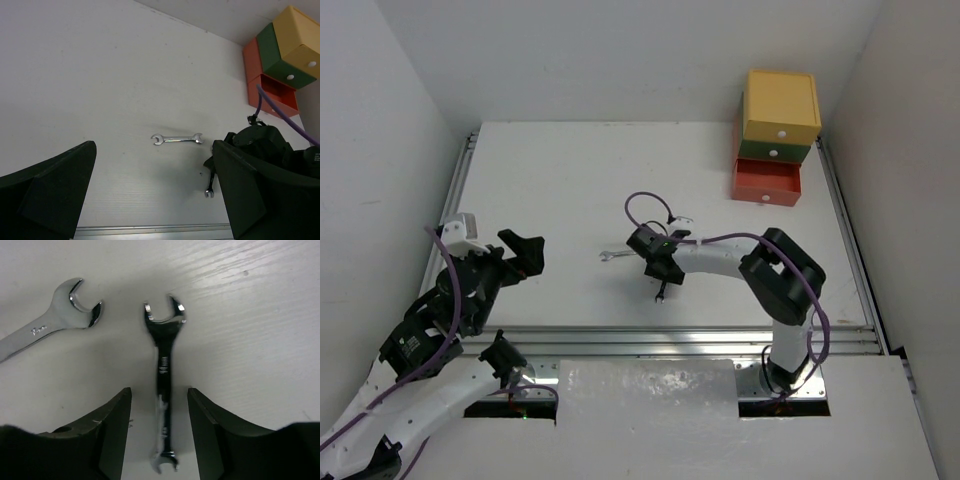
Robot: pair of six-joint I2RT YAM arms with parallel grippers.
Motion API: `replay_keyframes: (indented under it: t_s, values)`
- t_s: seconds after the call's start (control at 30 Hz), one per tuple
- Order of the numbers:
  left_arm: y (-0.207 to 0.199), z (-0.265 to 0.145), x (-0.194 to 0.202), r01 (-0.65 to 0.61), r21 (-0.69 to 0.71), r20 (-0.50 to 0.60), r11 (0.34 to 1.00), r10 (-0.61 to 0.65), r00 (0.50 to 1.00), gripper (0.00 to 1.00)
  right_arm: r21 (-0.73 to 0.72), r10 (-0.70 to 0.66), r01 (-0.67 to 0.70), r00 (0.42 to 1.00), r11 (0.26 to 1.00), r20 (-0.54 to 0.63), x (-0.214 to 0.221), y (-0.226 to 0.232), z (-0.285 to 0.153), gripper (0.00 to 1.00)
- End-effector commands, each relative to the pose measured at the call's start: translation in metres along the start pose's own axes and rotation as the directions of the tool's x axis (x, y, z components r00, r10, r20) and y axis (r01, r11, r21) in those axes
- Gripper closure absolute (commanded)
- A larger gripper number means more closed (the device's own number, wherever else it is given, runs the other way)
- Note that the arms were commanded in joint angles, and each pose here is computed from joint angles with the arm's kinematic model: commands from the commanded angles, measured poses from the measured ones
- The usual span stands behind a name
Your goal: Sort the tools into containers
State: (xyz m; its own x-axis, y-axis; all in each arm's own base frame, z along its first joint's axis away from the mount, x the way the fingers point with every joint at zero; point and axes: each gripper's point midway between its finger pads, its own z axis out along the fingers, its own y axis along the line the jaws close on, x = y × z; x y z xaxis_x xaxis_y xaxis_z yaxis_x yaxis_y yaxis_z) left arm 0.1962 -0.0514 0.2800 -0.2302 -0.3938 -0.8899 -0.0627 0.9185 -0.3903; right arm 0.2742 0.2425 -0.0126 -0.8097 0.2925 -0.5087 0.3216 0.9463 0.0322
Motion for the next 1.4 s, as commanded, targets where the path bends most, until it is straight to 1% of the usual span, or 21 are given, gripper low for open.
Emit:
replay_keyframes:
  t_s: [0.0, 0.03, 0.07, 0.17, 0.23, 0.37, 0.4, 0.43, 0.57, 0.6, 0.63, 0.7, 0.73, 0.8, 0.83, 0.87, 0.93, 1.03, 1.07, 1.23, 1.37]
  values:
    - [-0.004, -0.002, -0.008, 0.018, 0.025, 0.030, 1.000, -0.019, 0.999, 0.00, 0.017, 0.012, -0.011, 0.995, 1.000, -0.100, 0.028, -0.026, 0.021, 0.50]
    - [-0.004, -0.002, -0.008, 0.019, 0.024, 0.030, 1.000, -0.019, 0.999, 0.00, 0.031, 0.011, -0.008, 0.996, 0.999, -0.093, 0.027, -0.029, 0.022, 0.50]
    - [-0.004, -0.002, -0.008, 0.019, 0.024, 0.030, 1.000, -0.019, 0.999, 0.00, 0.070, -0.003, 0.011, 0.994, 0.997, -0.110, 0.032, -0.037, 0.024, 0.50]
    - [-0.004, -0.002, -0.008, 0.019, 0.025, 0.030, 1.000, -0.019, 0.999, 0.00, 0.109, -0.001, 0.016, 0.991, 0.994, -0.133, 0.035, -0.043, 0.029, 0.51]
    - [-0.003, -0.002, -0.008, 0.018, 0.021, 0.031, 1.000, -0.019, 0.999, 0.00, 0.125, -0.007, 0.025, 0.990, 0.992, -0.142, 0.040, -0.045, 0.034, 0.56]
    - [-0.003, -0.004, -0.010, 0.027, 0.026, 0.038, 0.999, -0.028, 0.999, 0.00, 0.151, -0.028, 0.054, 0.985, 0.987, -0.171, 0.048, -0.050, 0.041, 0.64]
    - [-0.003, -0.004, -0.010, 0.028, 0.026, 0.039, 0.999, -0.029, 0.999, 0.00, 0.149, -0.032, 0.060, 0.982, 0.987, -0.184, 0.051, -0.048, 0.042, 0.69]
    - [-0.003, -0.004, -0.010, 0.028, 0.026, 0.039, 0.999, -0.029, 0.999, 0.00, 0.148, -0.033, 0.062, 0.981, 0.987, -0.191, 0.052, -0.048, 0.043, 0.77]
    - [-0.004, -0.003, -0.009, 0.025, 0.026, 0.035, 0.999, -0.026, 0.999, 0.00, 0.142, -0.038, 0.067, 0.979, 0.988, -0.201, 0.054, -0.048, 0.043, 0.78]
    - [-0.003, -0.003, -0.009, 0.024, 0.023, 0.034, 0.999, -0.024, 0.999, 0.00, 0.144, -0.033, 0.064, 0.979, 0.988, -0.203, 0.054, -0.049, 0.043, 0.86]
    - [-0.003, -0.003, -0.009, 0.025, 0.023, 0.035, 0.999, -0.025, 0.999, 0.00, 0.148, -0.028, 0.060, 0.977, 0.987, -0.210, 0.055, -0.050, 0.043, 1.00]
    - [-0.003, -0.004, -0.010, 0.028, 0.026, 0.040, 0.999, -0.029, 0.999, 0.00, 0.135, -0.038, 0.068, 0.976, 0.989, -0.216, 0.057, -0.050, 0.044, 1.00]
    - [-0.003, -0.004, -0.011, 0.030, 0.026, 0.042, 0.999, -0.031, 0.999, 0.00, 0.093, -0.031, 0.050, 0.980, 0.994, -0.196, 0.052, -0.040, 0.043, 1.00]
    - [-0.002, -0.004, -0.010, 0.028, 0.025, 0.040, 0.999, -0.029, 0.999, 0.00, 0.027, -0.087, 0.093, 0.980, 0.995, -0.178, 0.050, -0.037, 0.039, 1.00]
    - [-0.003, -0.004, -0.010, 0.029, 0.026, 0.040, 0.999, -0.030, 0.999, 0.00, -0.040, -0.095, 0.090, 0.986, 0.995, -0.140, 0.042, -0.025, 0.036, 1.00]
    - [-0.003, -0.004, -0.010, 0.028, 0.026, 0.040, 0.999, -0.029, 0.999, 0.00, -0.080, -0.132, 0.124, 0.985, 0.989, -0.108, 0.033, -0.023, 0.026, 1.00]
    - [-0.003, -0.003, -0.010, 0.025, 0.024, 0.037, 0.999, -0.026, 0.999, 0.00, -0.077, -0.142, 0.138, 0.989, 0.987, -0.044, 0.014, -0.026, 0.012, 1.00]
    - [-0.004, -0.003, -0.009, 0.024, 0.025, 0.034, 0.999, -0.025, 0.999, 0.00, -0.079, -0.167, 0.166, 0.986, 0.983, -0.007, 0.004, -0.031, 0.002, 1.00]
    - [-0.003, -0.002, -0.009, 0.023, 0.021, 0.033, 1.000, -0.024, 0.999, 0.00, -0.111, -0.164, 0.165, 0.986, 0.980, 0.010, -0.001, -0.029, -0.006, 1.00]
    - [-0.003, -0.003, -0.010, 0.027, 0.022, 0.037, 0.999, -0.028, 0.999, 0.00, -0.143, -0.138, 0.145, 0.989, 0.979, 0.056, -0.010, -0.033, -0.018, 1.00]
    - [-0.003, -0.003, -0.009, 0.024, 0.020, 0.034, 1.000, -0.025, 0.999, 0.00, -0.141, -0.113, 0.124, 0.990, 0.982, 0.086, -0.023, -0.034, -0.027, 1.00]
